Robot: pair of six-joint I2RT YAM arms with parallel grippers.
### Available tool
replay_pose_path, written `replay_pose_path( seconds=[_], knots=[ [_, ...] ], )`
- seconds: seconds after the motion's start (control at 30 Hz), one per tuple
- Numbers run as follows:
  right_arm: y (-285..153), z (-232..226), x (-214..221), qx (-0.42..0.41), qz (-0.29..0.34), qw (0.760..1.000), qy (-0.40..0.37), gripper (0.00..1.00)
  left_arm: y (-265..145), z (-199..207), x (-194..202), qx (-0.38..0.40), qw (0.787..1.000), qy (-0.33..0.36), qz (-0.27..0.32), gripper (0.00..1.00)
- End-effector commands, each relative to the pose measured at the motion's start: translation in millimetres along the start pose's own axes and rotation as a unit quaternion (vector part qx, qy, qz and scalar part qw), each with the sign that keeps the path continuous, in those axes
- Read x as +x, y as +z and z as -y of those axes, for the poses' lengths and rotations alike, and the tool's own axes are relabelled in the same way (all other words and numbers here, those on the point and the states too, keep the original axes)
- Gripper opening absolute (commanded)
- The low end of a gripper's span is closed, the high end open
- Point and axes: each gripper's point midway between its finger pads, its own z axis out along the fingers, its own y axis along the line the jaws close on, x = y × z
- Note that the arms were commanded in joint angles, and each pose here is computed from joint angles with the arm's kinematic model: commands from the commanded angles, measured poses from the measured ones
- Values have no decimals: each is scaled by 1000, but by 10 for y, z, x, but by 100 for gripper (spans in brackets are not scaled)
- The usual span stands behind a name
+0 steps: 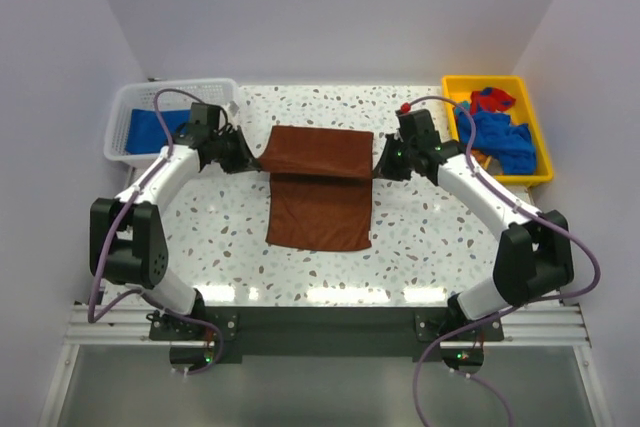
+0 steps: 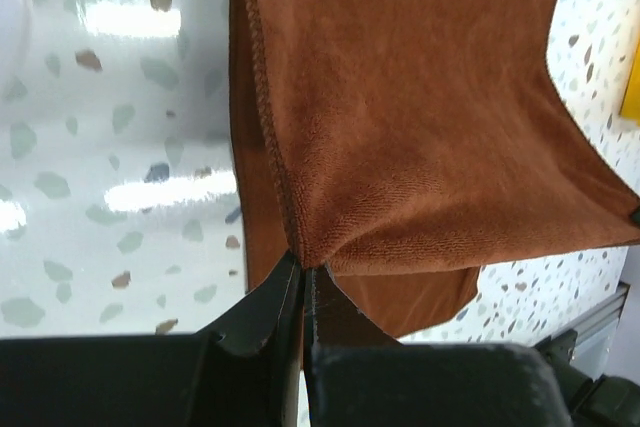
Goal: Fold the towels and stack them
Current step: Fold the towel
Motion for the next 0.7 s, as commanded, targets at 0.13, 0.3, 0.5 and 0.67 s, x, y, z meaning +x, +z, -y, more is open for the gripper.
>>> replay_pose_path(
  seconds=[0.13, 0.3, 0.5, 0.67],
  knots=[
    [-228, 0, -199, 16, 46, 999, -5, 0, -50, -34, 290, -3, 1000, 17, -20, 1],
    [-349, -64, -345, 19, 61, 998, -18, 0, -157, 43, 142, -8, 1000, 29, -6, 3],
    [-348, 26, -127, 20, 37, 999, -10, 0, -174, 2, 366, -18, 999, 34, -35, 4],
    [-335, 149, 261, 16, -4, 1000, 10, 0, -124, -136, 900, -29, 995, 30, -89, 6]
  ],
)
